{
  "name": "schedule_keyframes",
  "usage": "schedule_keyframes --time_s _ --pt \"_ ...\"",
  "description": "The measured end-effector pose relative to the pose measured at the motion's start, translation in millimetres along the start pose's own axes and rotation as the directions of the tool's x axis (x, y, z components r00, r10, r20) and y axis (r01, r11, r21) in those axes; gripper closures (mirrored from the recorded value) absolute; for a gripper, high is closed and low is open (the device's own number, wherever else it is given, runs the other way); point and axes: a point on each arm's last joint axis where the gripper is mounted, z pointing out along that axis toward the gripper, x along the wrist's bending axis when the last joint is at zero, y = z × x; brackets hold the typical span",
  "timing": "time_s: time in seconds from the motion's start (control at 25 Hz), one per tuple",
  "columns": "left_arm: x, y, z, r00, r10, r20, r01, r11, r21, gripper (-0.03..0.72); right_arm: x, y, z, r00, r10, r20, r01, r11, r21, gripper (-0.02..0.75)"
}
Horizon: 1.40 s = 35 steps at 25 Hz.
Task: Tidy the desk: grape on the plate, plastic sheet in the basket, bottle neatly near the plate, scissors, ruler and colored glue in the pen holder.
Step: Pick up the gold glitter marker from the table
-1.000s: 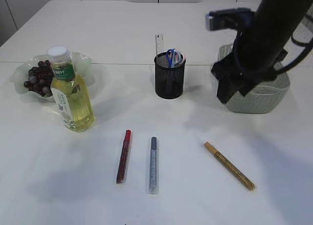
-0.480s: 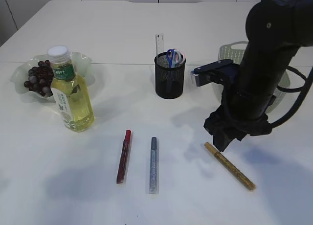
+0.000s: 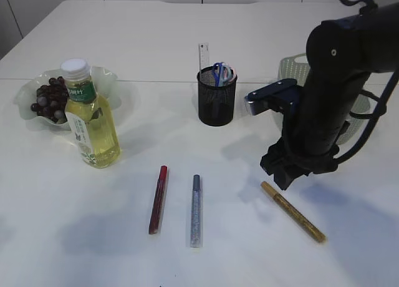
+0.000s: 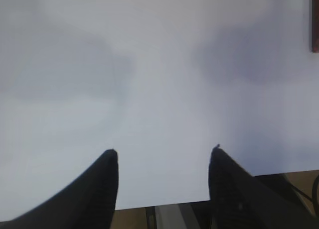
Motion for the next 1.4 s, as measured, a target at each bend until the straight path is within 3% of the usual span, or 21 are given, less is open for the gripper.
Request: schedule_keyframes --time_s 0.44,1.0,1.4 --pt "-0.9 0.0 0.0 1.0 -0.007 0.01 0.007 1.0 0.0 0.263 -0.6 3.7 40.6 1.0 0.002 -0.01 -0.002 0.998 0.065 0.299" --pt "-1.0 0.2 0.0 1.0 -0.008 0.011 0.008 1.0 -0.002 0.264 -0.9 5.3 59.2 1.0 0.003 -0.013 -0.002 0.997 0.08 0.299" --pt "-1.1 0.8 0.0 1.0 -0.008 0.012 0.008 1.0 -0.009 0.264 -0.9 5.8 64.6 1.0 0.003 -0.013 -0.002 0.997 0.082 0.365"
